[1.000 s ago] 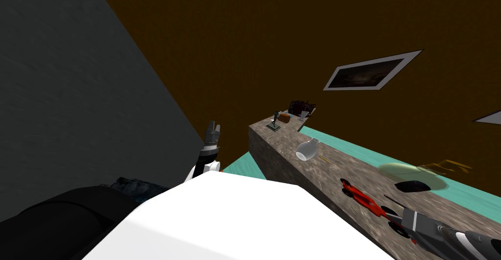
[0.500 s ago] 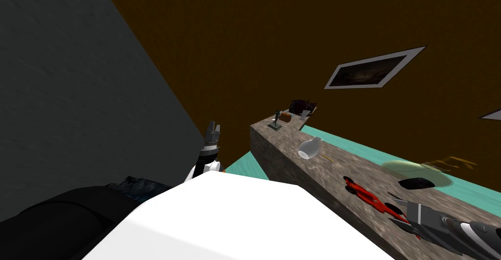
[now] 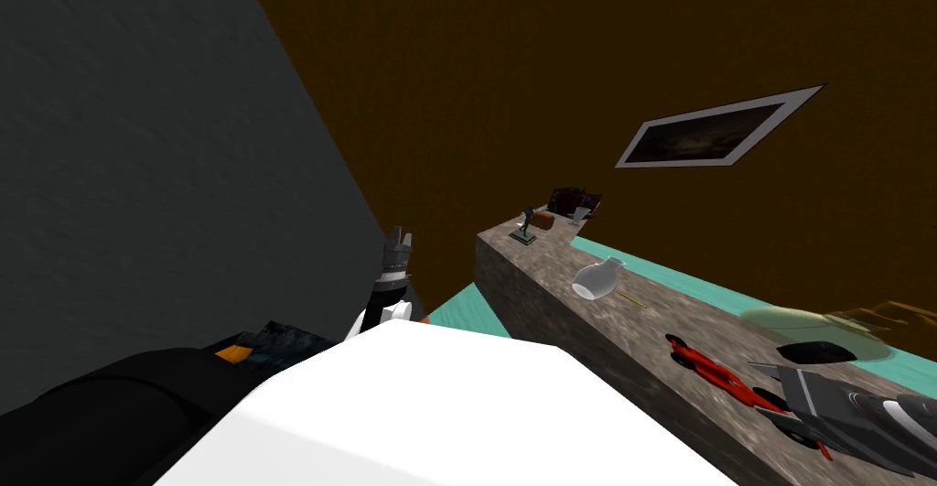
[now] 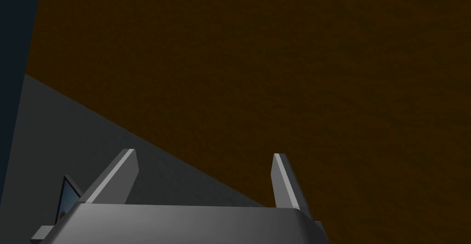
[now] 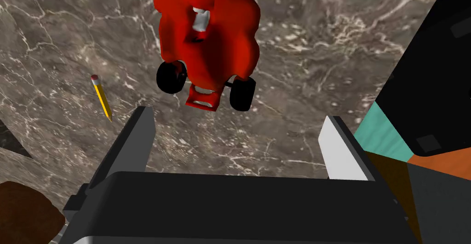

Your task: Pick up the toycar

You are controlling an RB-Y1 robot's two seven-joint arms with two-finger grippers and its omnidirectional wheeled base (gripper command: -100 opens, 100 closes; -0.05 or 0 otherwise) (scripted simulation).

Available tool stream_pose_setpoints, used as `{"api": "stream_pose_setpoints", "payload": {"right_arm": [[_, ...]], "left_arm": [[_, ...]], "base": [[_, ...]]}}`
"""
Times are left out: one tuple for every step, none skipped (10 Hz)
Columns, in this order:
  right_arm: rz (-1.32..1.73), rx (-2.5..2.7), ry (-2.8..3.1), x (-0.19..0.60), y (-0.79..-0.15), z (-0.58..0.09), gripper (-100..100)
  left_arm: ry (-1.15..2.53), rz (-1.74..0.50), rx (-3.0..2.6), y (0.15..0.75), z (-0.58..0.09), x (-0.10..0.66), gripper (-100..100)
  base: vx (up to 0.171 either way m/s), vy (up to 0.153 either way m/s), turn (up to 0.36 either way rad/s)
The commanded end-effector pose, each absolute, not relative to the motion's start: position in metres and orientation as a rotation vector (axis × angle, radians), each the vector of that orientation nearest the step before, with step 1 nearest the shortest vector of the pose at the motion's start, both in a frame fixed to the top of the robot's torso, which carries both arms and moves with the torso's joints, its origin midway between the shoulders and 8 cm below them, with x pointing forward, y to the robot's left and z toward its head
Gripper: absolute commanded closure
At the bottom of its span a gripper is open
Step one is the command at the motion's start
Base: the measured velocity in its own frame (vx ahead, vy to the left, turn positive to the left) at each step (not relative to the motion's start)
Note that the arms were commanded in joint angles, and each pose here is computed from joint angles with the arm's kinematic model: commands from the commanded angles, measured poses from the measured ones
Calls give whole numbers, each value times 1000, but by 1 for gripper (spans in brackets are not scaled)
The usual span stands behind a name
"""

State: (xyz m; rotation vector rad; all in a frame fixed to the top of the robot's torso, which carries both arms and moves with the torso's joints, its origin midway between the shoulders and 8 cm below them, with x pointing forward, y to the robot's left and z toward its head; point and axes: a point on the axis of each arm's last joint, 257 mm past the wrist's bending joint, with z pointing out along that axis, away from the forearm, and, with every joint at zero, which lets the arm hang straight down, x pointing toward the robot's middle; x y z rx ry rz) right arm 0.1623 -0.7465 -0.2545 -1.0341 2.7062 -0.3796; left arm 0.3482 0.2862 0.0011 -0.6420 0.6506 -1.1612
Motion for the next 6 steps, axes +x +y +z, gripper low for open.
{"api": "stream_pose_setpoints", "payload": {"right_arm": [[-377,-1119,2723,158,-750,-243,-100],[-373,-1150,2730,157,-751,-239,-100],[-363,-1211,2743,153,-752,-232,-100],[-357,-1238,2748,152,-752,-229,-100],[-346,-1285,2754,150,-752,-224,-100],[-335,-1318,2757,150,-751,-220,-100]], "left_arm": [[651,-1161,-642,286,1,348,0],[651,-1161,-642,286,1,348,0],[651,-1161,-642,286,1,348,0],[651,-1161,-642,286,1,348,0],[651,-1161,-642,286,1,348,0],[651,-1161,-642,286,1,348,0]], "base": [[20,116,77],[31,129,61],[17,131,65],[24,110,46],[29,86,40],[22,65,38]]}}
